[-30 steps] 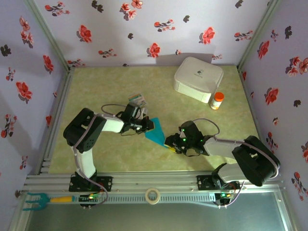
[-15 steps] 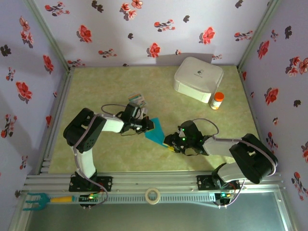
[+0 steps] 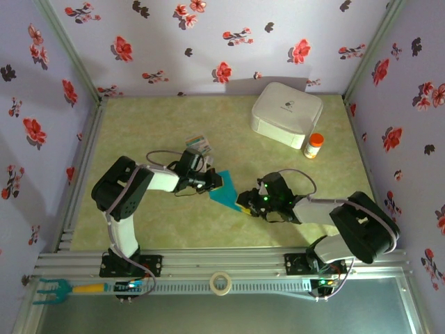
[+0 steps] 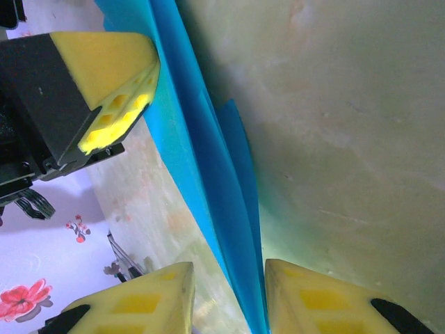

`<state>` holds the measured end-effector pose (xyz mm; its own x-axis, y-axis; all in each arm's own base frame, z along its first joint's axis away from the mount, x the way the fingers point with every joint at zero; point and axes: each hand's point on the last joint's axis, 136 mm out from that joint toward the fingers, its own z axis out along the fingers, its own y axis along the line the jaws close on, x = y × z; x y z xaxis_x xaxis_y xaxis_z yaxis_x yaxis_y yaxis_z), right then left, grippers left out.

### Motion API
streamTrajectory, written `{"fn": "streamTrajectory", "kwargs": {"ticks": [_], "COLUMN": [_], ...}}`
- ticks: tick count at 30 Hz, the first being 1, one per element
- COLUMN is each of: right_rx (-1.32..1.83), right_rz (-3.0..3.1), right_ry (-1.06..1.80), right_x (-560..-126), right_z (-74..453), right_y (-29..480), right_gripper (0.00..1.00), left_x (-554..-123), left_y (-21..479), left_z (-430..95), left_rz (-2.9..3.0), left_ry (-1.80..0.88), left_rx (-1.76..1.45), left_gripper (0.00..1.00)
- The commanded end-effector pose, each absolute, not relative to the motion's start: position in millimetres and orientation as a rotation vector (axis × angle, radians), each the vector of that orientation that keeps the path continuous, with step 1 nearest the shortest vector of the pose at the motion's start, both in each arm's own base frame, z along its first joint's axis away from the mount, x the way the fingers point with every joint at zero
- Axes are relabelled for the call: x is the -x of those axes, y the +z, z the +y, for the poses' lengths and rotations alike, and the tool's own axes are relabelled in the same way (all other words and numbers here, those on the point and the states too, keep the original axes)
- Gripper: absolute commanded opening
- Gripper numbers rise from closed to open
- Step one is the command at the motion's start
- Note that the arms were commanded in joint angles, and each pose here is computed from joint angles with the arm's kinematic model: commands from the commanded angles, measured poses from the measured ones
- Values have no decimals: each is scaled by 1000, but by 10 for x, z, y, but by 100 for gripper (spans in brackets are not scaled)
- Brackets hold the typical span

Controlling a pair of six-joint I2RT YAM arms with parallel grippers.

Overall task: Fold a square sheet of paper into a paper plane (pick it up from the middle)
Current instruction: Turn over the paper at the center of the table.

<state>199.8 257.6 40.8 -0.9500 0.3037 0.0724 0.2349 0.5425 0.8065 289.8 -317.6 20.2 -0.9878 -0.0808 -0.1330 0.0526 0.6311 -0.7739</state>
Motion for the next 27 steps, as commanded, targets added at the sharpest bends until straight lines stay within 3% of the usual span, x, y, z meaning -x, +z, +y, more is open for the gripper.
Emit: {"fn": "streamTrajectory", "kwargs": {"ticks": [1, 19, 27], "right_rx": [-444, -449, -425], "right_rz": [2660, 2657, 2643], "right_ry": [1415, 1433, 1446], "right_x": [-2056, -2067, -2062], "right_z": [2598, 2598, 2604], "right_y": [441, 385, 402], "right_gripper": [32, 16, 9], "left_x": [-2878, -2898, -2929], "left_y": [95, 143, 312], "left_z": [-3077, -3092, -3133], "left_rz": [2752, 2741, 2695], "left_ry": [-1229, -1238, -1275], "left_rx": [78, 75, 48], "left_gripper": [0, 0, 9]}}
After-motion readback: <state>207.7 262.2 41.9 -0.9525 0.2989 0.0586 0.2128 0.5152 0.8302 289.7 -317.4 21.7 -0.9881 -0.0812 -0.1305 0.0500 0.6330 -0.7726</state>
